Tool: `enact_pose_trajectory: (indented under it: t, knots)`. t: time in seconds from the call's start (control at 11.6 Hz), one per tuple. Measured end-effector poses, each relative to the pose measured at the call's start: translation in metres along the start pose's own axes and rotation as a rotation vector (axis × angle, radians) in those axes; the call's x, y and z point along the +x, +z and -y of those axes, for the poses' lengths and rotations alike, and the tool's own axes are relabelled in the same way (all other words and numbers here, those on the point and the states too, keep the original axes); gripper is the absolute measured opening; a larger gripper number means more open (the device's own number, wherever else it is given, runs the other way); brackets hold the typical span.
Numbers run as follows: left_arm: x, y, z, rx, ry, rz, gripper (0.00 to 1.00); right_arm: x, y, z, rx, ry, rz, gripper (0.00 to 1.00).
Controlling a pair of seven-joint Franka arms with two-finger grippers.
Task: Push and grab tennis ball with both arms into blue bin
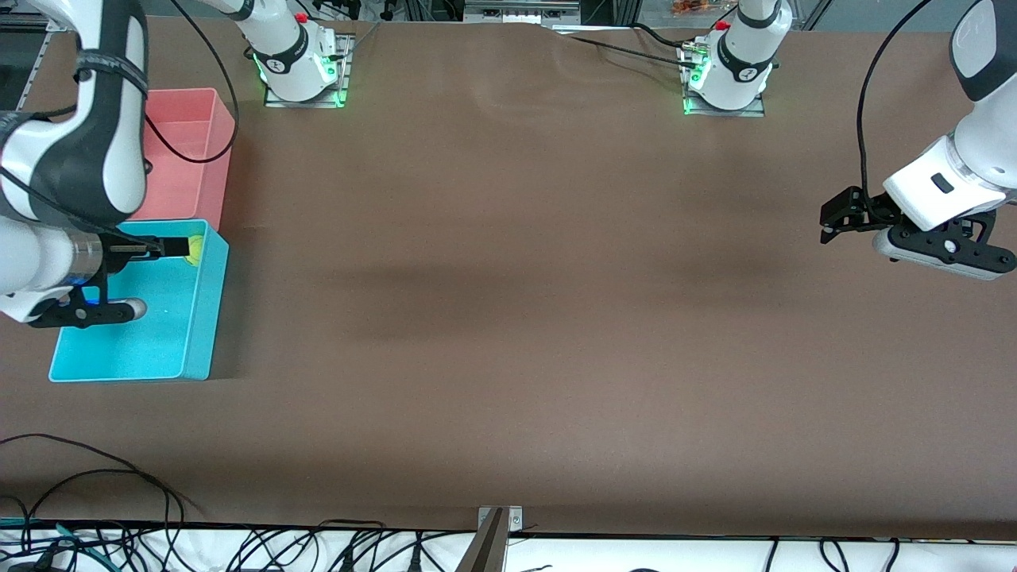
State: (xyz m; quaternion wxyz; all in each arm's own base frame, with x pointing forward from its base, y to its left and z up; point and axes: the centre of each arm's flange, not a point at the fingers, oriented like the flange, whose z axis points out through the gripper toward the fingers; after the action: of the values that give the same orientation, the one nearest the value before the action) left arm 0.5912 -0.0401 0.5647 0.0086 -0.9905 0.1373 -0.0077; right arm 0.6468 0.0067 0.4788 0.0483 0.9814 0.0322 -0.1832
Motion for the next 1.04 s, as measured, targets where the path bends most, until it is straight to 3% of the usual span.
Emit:
enact_pose_trajectory:
  t: [0.26, 0.43, 0.69, 0.87, 1.04]
  knots:
    - [0.001, 0.002, 0.000, -0.001, -0.001, 0.004, 1.00, -0.011, -0.005, -0.003, -0.025, 0.012, -0.056, 1.00]
    - [0.001, 0.003, 0.000, -0.001, 0.000, 0.005, 1.00, -0.027, 0.000, -0.008, -0.011, 0.013, -0.147, 1.00]
    - [0.002, 0.004, 0.000, -0.002, 0.000, 0.007, 1.00, -0.091, -0.012, -0.028, 0.025, 0.046, -0.268, 1.00]
    - [0.002, 0.005, -0.001, -0.002, 0.001, 0.009, 1.00, -0.121, -0.019, -0.045, 0.068, 0.081, -0.310, 1.00]
    - [0.002, 0.005, -0.001, -0.002, 0.000, 0.008, 1.00, -0.123, -0.014, -0.048, 0.073, 0.088, -0.315, 1.00]
